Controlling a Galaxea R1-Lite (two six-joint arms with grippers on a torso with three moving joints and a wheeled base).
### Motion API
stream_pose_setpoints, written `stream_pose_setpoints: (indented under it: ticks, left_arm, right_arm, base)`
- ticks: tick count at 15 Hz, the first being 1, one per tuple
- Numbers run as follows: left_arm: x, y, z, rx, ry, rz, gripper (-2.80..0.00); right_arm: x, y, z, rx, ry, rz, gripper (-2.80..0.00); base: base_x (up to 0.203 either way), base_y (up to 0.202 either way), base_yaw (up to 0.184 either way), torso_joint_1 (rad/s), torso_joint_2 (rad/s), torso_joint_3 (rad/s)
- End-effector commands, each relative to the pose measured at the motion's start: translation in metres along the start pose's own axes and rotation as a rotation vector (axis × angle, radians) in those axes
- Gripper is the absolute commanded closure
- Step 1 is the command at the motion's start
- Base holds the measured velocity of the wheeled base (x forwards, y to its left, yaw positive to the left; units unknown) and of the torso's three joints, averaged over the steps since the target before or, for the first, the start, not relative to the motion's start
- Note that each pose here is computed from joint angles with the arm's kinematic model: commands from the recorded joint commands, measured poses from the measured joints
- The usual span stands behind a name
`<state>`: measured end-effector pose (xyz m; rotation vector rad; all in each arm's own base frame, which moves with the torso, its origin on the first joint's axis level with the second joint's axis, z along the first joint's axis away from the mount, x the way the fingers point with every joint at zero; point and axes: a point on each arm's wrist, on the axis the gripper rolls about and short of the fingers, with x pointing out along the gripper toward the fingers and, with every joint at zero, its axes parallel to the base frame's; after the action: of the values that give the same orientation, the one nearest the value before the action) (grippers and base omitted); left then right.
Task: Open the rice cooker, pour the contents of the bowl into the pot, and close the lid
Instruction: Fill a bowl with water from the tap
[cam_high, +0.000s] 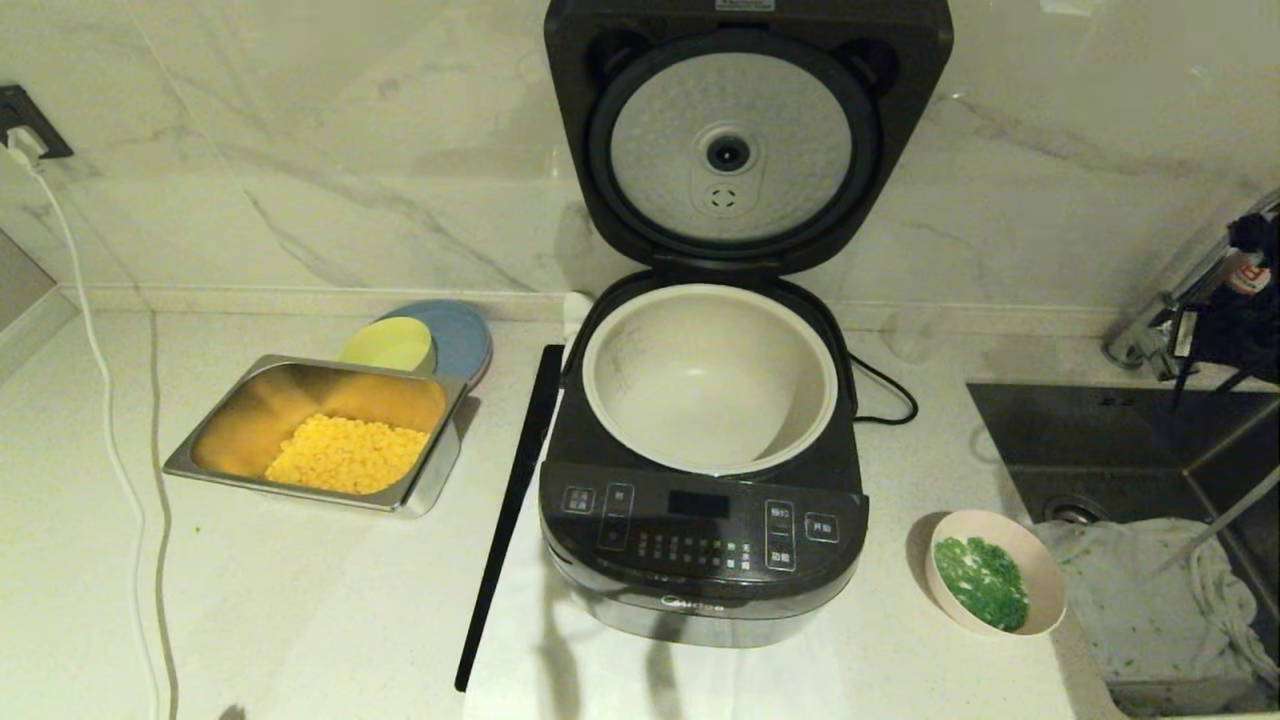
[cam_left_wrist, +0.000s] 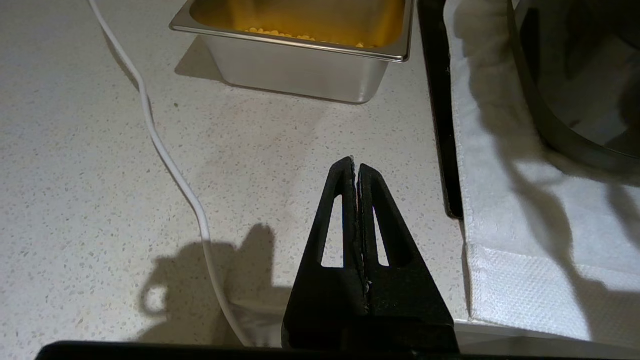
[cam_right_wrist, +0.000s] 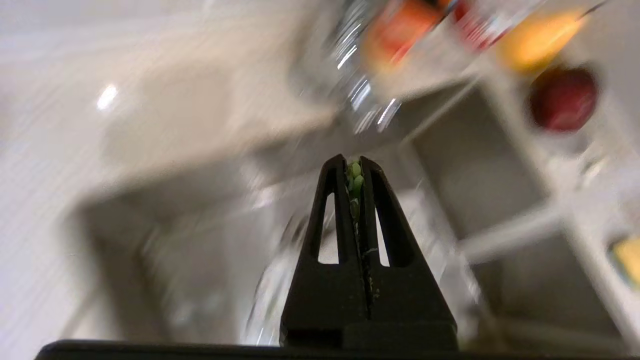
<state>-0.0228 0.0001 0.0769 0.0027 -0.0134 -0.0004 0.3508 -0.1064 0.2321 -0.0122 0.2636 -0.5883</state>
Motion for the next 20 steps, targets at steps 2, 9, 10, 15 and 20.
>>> stream_pose_setpoints:
  ticks: [2,9,10,15,20]
  left_arm:
    - [0.001,0.000,-0.003,0.000,0.009,0.000,0.00]
    - [0.001,0.000,-0.003,0.000,0.007,0.000,0.00]
    - [0.001,0.000,-0.003,0.000,0.009,0.000,0.00]
    - [0.001,0.000,-0.003,0.000,0.009,0.000,0.00]
    - [0.001,0.000,-0.003,0.002,0.009,0.000,0.00]
  right_arm:
    - [-0.101,-0.015,0.008,-0.030,0.129,0.163,0.00]
    - [-0.203,-0.025,-0.086,-0.137,0.652,0.444,0.00]
    - [-0.204,-0.023,-0.097,-0.140,0.680,0.451,0.00]
    - [-0.196,-0.006,-0.122,-0.120,0.745,0.477,-2.80]
    - [-0.163,0.015,-0.140,-0.104,0.753,0.468,-2.80]
  base:
    - [0.000,0.000,0.000,0.000,0.00,0.000]
    - [0.000,0.000,0.000,0.000,0.00,0.000]
    - [0.000,0.000,0.000,0.000,0.00,0.000]
    - [0.000,0.000,0.000,0.000,0.00,0.000]
    - [0.000,0.000,0.000,0.000,0.00,0.000]
